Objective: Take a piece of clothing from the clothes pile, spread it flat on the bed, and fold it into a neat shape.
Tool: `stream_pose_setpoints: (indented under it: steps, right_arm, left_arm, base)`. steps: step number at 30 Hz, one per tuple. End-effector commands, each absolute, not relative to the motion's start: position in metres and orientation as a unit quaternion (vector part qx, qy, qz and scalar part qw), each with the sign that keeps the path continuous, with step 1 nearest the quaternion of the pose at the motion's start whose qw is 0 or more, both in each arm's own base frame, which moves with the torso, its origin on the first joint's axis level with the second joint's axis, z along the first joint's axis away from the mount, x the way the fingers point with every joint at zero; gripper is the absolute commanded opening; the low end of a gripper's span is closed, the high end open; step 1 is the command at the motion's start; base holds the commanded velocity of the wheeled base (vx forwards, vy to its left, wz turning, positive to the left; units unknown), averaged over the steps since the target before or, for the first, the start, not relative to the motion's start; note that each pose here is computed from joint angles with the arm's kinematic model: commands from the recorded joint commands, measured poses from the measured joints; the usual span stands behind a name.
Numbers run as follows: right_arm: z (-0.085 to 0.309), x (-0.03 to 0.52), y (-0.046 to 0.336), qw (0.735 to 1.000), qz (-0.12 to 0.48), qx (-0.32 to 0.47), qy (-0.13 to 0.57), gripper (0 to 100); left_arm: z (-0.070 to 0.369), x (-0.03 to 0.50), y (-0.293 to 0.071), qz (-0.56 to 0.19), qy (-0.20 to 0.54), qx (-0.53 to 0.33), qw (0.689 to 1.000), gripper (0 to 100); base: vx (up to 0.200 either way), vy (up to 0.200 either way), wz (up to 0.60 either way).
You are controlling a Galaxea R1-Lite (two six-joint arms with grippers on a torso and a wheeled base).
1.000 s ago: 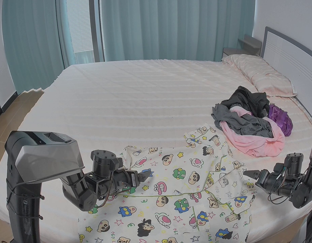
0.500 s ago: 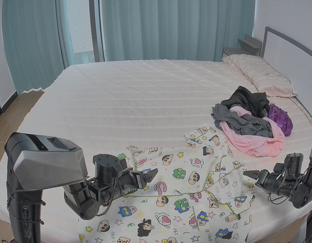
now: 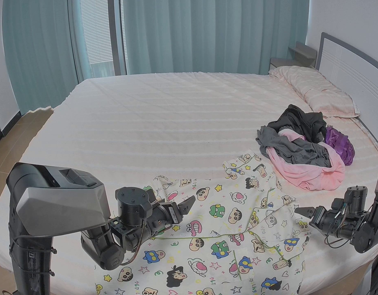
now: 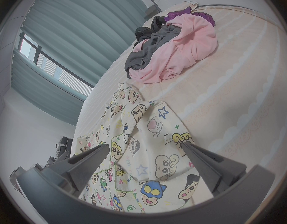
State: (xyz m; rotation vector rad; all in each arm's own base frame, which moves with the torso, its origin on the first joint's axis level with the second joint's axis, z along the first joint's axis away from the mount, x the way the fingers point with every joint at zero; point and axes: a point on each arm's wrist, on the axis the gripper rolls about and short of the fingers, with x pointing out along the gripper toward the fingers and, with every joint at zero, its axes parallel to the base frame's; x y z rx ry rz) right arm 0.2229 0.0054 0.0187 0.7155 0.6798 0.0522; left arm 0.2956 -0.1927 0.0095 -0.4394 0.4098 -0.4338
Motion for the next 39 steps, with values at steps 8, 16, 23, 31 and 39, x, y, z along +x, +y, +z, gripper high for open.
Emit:
stream_pose_setpoints:
  steps: [8,16,23,31,39]
  right_arm:
    - [0.018,0.222,0.01,0.879,0.033,0.34,0.332,100]
    - [0.017,0.219,0.012,0.878,0.036,0.339,0.337,100]
    - [0.017,0.219,0.012,0.878,0.036,0.339,0.337,100]
    - [0.017,0.219,0.012,0.878,0.036,0.339,0.337,100]
    - [0.018,0.219,0.012,0.878,0.036,0.339,0.337,100]
  left_arm:
    - [-0.015,0.292,-0.198,-0.193,0.22,-0.174,0.94,100]
    - [-0.018,0.278,-0.206,-0.208,0.234,-0.166,0.935,100]
    - [-0.017,0.269,-0.21,-0.218,0.241,-0.162,0.932,100]
    - [-0.006,0.269,-0.211,-0.216,0.177,-0.181,0.943,100]
    - [0.0,0.284,-0.214,-0.174,0.137,-0.188,0.957,100]
  base:
    - [0.0,0.0,0.0]
    - [0.0,0.0,0.0]
    - [0.0,0.0,0.0]
    - [0.0,0.0,0.0]
    - [0.0,0.0,0.0]
